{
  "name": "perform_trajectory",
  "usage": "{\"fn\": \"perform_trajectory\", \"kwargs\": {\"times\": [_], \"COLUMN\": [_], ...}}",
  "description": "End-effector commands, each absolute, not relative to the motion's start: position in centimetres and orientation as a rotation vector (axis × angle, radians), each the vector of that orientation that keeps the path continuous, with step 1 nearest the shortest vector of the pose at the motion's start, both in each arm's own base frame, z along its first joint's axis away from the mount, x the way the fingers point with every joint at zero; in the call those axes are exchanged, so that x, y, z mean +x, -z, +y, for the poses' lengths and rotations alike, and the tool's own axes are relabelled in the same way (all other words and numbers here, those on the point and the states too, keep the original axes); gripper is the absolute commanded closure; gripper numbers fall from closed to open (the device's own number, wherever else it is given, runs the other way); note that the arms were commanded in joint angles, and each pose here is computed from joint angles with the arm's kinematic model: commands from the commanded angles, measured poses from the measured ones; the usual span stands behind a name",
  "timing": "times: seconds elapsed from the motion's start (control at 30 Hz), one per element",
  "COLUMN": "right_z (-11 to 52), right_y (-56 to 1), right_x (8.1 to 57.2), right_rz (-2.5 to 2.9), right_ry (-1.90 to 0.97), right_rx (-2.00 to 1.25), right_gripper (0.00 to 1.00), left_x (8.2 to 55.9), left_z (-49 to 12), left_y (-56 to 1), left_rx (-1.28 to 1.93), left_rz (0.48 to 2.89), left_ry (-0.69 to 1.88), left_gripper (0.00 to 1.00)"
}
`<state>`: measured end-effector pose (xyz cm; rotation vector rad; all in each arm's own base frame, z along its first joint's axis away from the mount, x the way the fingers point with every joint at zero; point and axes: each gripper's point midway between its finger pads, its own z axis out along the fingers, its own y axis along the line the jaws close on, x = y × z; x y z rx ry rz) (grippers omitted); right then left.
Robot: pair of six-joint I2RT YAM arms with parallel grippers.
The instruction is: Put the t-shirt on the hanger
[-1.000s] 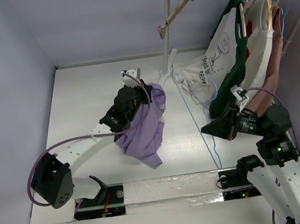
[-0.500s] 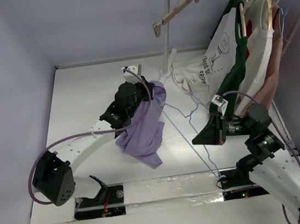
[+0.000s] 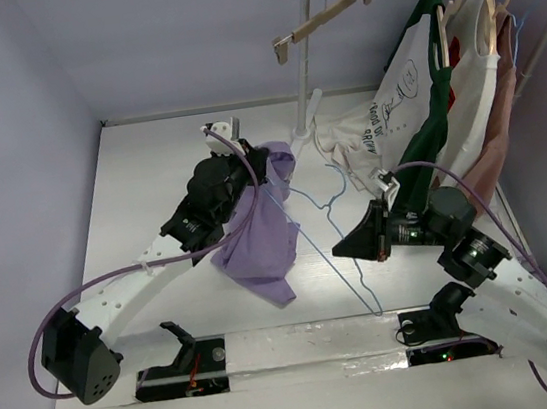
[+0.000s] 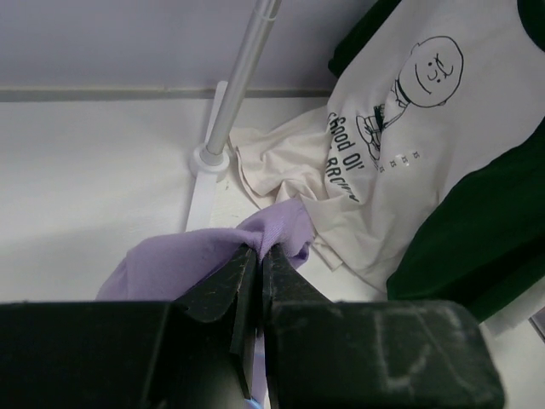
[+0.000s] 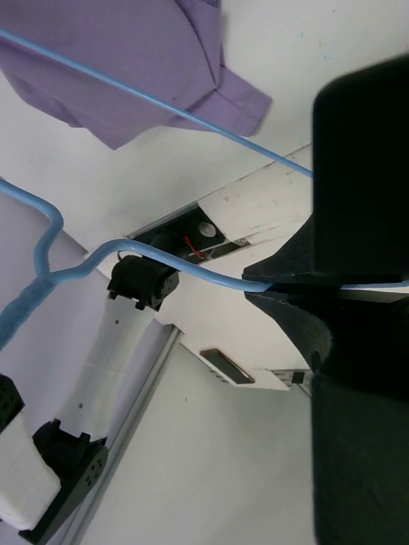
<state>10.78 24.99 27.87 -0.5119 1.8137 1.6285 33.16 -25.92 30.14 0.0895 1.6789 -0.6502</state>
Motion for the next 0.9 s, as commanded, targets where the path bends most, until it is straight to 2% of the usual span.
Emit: {"fn": "perform_trajectory", "kwargs": {"times": [0.0, 0.6, 0.87], "right_z": [24.1, 23.3, 23.3], "right_y": [-31.5, -33.9, -32.9], "right_x": [11.4, 9.9, 10.0], "right_rz": [1.674, 1.607, 1.639], "right_ry": [-1.522, -1.545, -1.536], "right_rx": [-0.515, -0.539, -0.53], "right_gripper": [1.0, 1.0, 1.0], "left_x": [33.0, 33.8, 34.2], "left_z": [-24.8, -22.8, -23.7], "left_y": [-32.3, -32.5, -33.4], "left_rx": [0.063, 0.008, 0.042], "left_rz": [1.611, 1.65, 1.638], "left_ry": [0.63, 0.499, 0.515], "left_gripper": [1.0, 1.0, 1.0]}}
